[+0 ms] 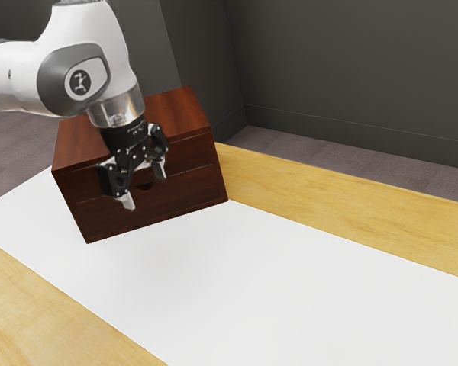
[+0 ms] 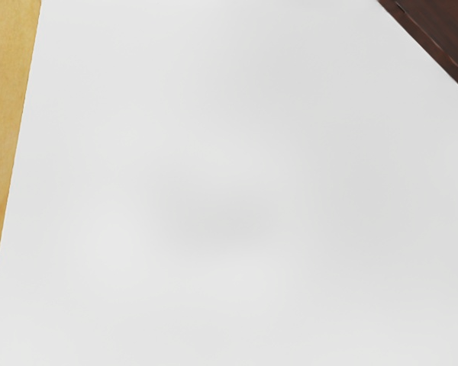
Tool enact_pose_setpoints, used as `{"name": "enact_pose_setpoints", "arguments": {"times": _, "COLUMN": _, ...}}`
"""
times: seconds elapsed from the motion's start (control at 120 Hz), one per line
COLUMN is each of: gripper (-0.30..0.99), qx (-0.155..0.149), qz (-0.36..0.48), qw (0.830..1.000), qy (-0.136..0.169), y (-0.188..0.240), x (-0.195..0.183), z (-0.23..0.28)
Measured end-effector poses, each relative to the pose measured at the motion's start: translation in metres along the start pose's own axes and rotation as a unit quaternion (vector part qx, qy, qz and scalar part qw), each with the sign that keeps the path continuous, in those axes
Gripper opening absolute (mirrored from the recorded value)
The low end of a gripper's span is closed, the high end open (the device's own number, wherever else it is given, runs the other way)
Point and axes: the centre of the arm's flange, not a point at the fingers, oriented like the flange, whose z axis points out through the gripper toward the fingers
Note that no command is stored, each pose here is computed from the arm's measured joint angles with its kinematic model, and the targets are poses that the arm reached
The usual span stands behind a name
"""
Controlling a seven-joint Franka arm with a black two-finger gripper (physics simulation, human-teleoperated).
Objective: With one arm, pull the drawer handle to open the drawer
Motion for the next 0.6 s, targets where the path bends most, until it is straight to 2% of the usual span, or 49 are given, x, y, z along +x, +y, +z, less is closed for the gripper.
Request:
{"name": "enact_pose_setpoints", "arguments": {"times": 0.067, "gripper": 0.69, "qx": -0.017, "qz": -0.031, "qw": 0.999, "qy": 0.001, "y": 0.003, "x": 0.031, "z": -0.001}}
{"name": "enact_pose_setpoints", "arguments": {"times": 0.225, "gripper": 0.69, "qx": -0.044, "qz": -0.122, "qw": 0.992, "qy": 0.007, "y": -0.002, "x": 0.131, "z": 0.006}}
{"name": "enact_pose_setpoints", "arguments": {"times": 0.3, "gripper": 0.69, "qx": -0.05, "qz": -0.145, "qw": 0.988, "qy": 0.011, "y": -0.008, "x": 0.155, "z": 0.015}}
{"name": "enact_pose_setpoints", "arguments": {"times": 0.383, "gripper": 0.69, "qx": -0.063, "qz": -0.142, "qw": 0.988, "qy": 0.011, "y": 0.0, "x": 0.15, "z": 0.02}}
{"name": "enact_pose_setpoints", "arguments": {"times": 0.533, "gripper": 0.69, "qx": -0.086, "qz": -0.091, "qw": 0.992, "qy": 0.004, "y": 0.026, "x": 0.09, "z": 0.025}}
{"name": "enact_pose_setpoints", "arguments": {"times": 0.6, "gripper": 0.69, "qx": -0.095, "qz": -0.086, "qw": 0.992, "qy": -0.001, "y": 0.039, "x": 0.086, "z": 0.029}}
